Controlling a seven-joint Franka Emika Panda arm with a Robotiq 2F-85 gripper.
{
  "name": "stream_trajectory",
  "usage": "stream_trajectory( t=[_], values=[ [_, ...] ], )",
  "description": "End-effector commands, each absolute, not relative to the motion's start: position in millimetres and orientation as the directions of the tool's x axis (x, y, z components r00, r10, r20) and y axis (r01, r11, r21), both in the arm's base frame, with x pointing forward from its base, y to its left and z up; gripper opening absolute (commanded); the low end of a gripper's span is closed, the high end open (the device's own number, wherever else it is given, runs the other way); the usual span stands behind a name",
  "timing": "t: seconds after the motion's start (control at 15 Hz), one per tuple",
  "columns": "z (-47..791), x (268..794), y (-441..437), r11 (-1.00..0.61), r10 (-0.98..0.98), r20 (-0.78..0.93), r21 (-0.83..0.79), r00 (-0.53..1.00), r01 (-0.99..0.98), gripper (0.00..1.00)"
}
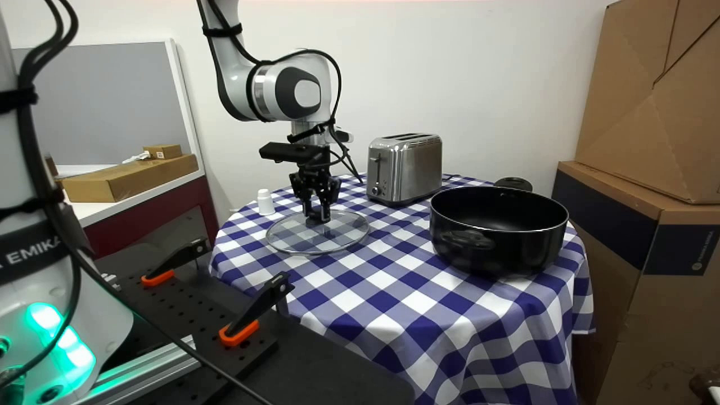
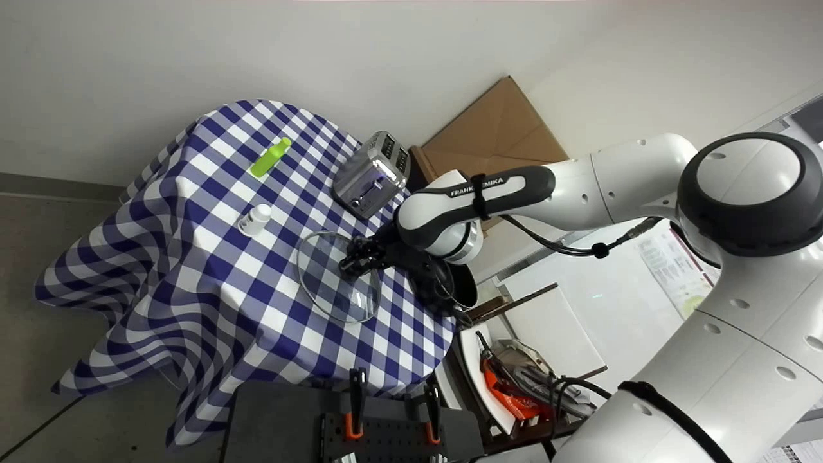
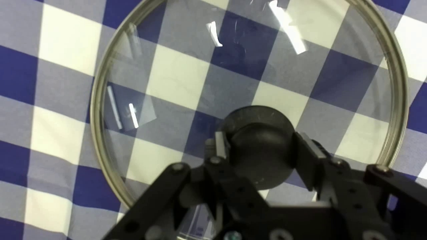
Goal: Put the lid on the pot
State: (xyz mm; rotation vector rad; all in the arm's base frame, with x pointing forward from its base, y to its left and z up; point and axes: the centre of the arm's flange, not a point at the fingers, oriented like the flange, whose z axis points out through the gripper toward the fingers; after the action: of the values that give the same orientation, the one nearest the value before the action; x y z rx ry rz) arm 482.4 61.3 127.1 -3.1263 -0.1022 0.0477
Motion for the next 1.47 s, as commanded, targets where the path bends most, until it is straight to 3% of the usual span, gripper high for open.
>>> stream_trajectory(
  t=[0.0, 0.47, 0.93, 1.4],
  values=[
    [184.2, 475.2, 42.2, -0.999, 0.006, -0.074, -0.049, 0.997, 0.002, 0.25],
    [301.3, 470.1, -18.3, -0.947, -0.217, -0.207, -0.192, 0.954, -0.257, 0.25],
    [395.9, 481.4, -135.5, -0.854, -0.444, -0.090, -0.258, 0.892, -0.451, 0.25],
    [411.0, 503.0, -221.6, -0.773, -0.590, -0.041, -0.261, 0.806, -0.579, 0.25]
  ],
)
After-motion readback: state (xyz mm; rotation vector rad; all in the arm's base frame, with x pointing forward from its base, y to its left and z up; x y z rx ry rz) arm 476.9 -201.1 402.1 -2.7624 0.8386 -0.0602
